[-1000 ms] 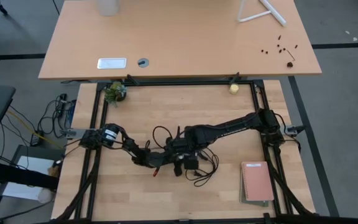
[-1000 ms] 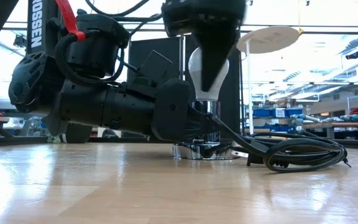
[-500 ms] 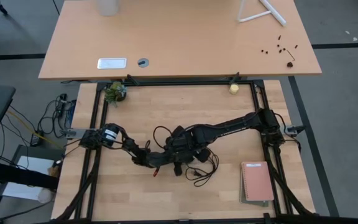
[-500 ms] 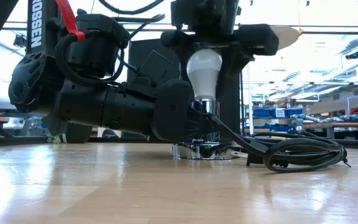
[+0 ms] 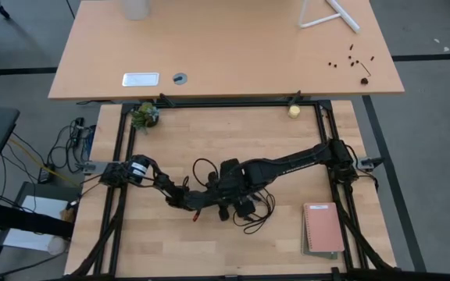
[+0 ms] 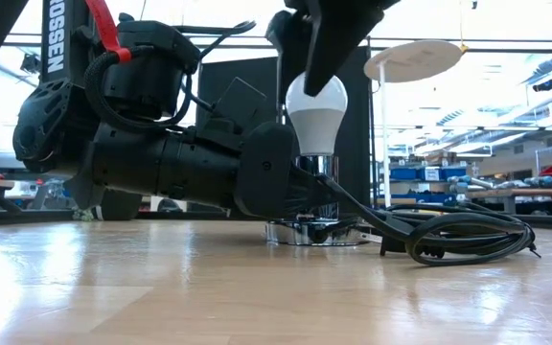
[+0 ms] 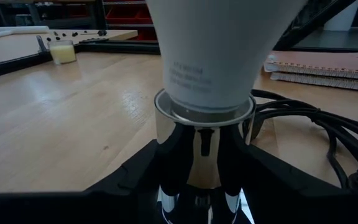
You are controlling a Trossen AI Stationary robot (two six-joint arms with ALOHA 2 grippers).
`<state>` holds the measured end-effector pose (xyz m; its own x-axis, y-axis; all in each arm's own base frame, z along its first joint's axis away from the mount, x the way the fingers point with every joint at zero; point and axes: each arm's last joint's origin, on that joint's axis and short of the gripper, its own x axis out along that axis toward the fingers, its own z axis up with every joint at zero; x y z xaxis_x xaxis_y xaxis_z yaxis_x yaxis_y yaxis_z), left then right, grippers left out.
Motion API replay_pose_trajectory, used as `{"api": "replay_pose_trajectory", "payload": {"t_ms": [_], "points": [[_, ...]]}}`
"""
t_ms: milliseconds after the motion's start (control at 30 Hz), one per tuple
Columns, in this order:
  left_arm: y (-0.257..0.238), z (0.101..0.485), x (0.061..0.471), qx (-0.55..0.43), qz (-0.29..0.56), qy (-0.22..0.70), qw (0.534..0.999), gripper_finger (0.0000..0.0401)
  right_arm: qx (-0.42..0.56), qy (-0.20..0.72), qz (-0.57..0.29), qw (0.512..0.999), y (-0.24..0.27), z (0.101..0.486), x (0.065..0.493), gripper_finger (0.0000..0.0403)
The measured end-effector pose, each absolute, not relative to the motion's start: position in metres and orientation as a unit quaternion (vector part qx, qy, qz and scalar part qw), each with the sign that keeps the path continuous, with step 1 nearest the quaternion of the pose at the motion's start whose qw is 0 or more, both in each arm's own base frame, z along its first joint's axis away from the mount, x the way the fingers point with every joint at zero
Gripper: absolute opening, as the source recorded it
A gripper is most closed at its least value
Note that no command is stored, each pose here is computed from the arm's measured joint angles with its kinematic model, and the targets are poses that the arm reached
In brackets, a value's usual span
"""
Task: Screw lightbulb
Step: Remove the light bulb from the lamp
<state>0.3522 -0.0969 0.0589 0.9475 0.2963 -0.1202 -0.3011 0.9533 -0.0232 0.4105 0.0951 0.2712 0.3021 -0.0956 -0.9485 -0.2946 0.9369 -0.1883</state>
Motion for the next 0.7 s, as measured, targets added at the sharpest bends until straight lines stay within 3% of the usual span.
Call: {"api": "replay_pose_trajectory", "payload": {"t_ms": [267,500,700], "points": [[-0.097,0.059,0.352,-0.021,0.152,0.058,0.986,0.0193,-0.116,0.636,-0.003,0.763,0.105,0.273,0.395,0.0357],[-0.097,0.060,0.352,-0.022,0.152,0.054,0.987,0.0193,0.009,0.630,-0.143,0.763,0.100,0.272,0.392,0.0360],[-0.097,0.060,0.352,-0.022,0.153,0.054,0.986,0.0193,0.009,0.622,-0.150,0.768,0.099,0.273,0.394,0.0360]]}}
